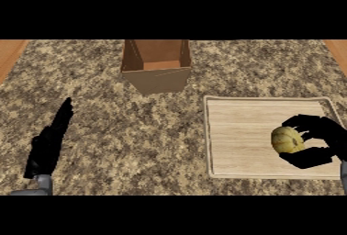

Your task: Pick the squash from the tray and place it in the cardboard box

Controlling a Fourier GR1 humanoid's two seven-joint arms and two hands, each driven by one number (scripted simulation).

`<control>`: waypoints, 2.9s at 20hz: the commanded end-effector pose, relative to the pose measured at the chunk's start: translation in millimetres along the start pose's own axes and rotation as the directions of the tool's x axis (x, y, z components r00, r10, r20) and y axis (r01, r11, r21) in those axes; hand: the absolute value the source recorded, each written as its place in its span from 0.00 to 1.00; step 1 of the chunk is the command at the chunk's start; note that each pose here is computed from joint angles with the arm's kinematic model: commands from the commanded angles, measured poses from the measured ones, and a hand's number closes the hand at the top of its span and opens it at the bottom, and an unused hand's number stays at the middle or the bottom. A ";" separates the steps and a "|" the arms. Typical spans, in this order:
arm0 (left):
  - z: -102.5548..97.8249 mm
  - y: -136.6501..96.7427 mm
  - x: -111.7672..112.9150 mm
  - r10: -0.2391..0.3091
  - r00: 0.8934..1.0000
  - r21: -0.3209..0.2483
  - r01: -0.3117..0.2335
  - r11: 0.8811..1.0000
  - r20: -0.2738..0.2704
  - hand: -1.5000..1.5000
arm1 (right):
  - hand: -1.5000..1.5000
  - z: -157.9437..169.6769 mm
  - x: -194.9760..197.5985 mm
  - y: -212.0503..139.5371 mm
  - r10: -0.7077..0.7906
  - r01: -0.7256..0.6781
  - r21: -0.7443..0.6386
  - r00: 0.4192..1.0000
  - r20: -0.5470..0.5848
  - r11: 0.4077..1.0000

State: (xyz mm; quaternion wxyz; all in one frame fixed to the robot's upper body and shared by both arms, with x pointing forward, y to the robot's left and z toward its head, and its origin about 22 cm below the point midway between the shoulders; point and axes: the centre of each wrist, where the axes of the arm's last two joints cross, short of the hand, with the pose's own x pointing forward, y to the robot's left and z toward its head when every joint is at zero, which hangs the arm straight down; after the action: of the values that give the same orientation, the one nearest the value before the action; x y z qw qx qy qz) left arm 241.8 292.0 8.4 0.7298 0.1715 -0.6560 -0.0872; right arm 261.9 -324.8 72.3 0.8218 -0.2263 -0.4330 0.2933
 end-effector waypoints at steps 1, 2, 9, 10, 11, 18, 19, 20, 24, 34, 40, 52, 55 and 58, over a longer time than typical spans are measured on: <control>11.5 -13.8 3.9 -0.011 1.000 -0.017 0.011 1.000 0.006 0.50 | 1.00 -1.2 -13.9 -1.2 0.091 -0.092 -0.128 0.996 -0.007 0.988; -1.2 -20.9 11.3 -0.004 1.000 0.007 0.004 1.000 -0.001 0.50 | 1.00 -4.8 -8.6 -9.4 0.084 -0.084 -0.126 0.996 -0.005 0.989; -11.0 -27.5 24.1 0.001 0.995 -0.123 0.012 0.992 0.100 0.50 | 1.00 -5.7 95.0 -34.1 0.503 -0.470 -0.186 0.767 0.398 0.863; -10.6 -33.0 28.3 0.010 0.993 -0.143 0.007 0.990 0.116 0.50 | 1.00 -2.0 104.4 -36.0 0.543 -0.512 -0.197 0.717 0.438 0.836; -12.6 -30.4 31.2 -0.006 0.991 -0.145 0.026 0.989 0.136 0.50 | 1.00 -3.5 109.0 -34.9 0.573 -0.552 -0.201 0.668 0.475 0.810; -16.8 -37.5 36.9 -0.006 0.988 -0.162 0.031 0.986 0.152 0.50 | 1.00 -12.5 139.9 -75.4 0.665 -0.585 -0.372 0.433 0.608 0.721; -18.0 -42.5 37.8 0.005 0.989 -0.171 0.021 0.985 0.148 0.50 | 1.00 -16.1 138.6 -82.7 0.659 -0.571 -0.382 0.424 0.621 0.727; -16.5 -45.2 37.8 -0.001 0.990 -0.171 0.025 0.985 0.143 0.50 | 1.00 -19.8 143.3 -89.2 0.663 -0.558 -0.400 0.419 0.620 0.727; -20.7 -44.2 39.8 0.016 0.992 -0.150 0.003 0.989 0.129 0.50 | 1.00 -36.3 149.7 -99.8 0.541 -0.466 -0.362 0.341 0.769 0.807; -25.2 -40.2 36.6 -0.001 0.993 -0.127 0.016 0.992 0.119 0.50 | 1.00 -53.6 206.9 -124.8 0.116 -0.280 -0.076 0.129 0.985 0.957; -17.4 -39.4 28.7 -0.002 0.996 -0.112 0.012 0.994 0.085 0.50 | 1.00 -62.5 252.8 -103.9 0.060 -0.320 -0.021 0.113 0.992 0.947; -5.9 -21.7 10.9 -0.032 0.998 -0.072 0.036 0.997 0.057 0.50 | 1.00 -67.7 333.0 -14.0 0.069 -0.452 -0.002 0.133 0.989 0.892; -12.0 -14.4 11.5 -0.008 0.999 -0.064 0.011 0.998 0.051 0.50 | 1.00 -74.9 335.4 30.0 0.101 -0.497 -0.025 0.128 0.987 0.867; -12.7 -26.6 24.6 -0.011 0.998 -0.070 0.015 0.997 0.066 0.50 | 1.00 -61.4 360.8 51.8 0.128 -0.542 -0.037 0.132 0.983 0.840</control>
State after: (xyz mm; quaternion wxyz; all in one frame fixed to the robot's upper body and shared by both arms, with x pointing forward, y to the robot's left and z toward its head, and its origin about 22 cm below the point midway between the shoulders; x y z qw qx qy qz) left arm 258.5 266.2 18.4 0.7137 0.1479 -0.6738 -0.1217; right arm 470.5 -90.8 225.1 0.3156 0.0489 -0.7444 0.5864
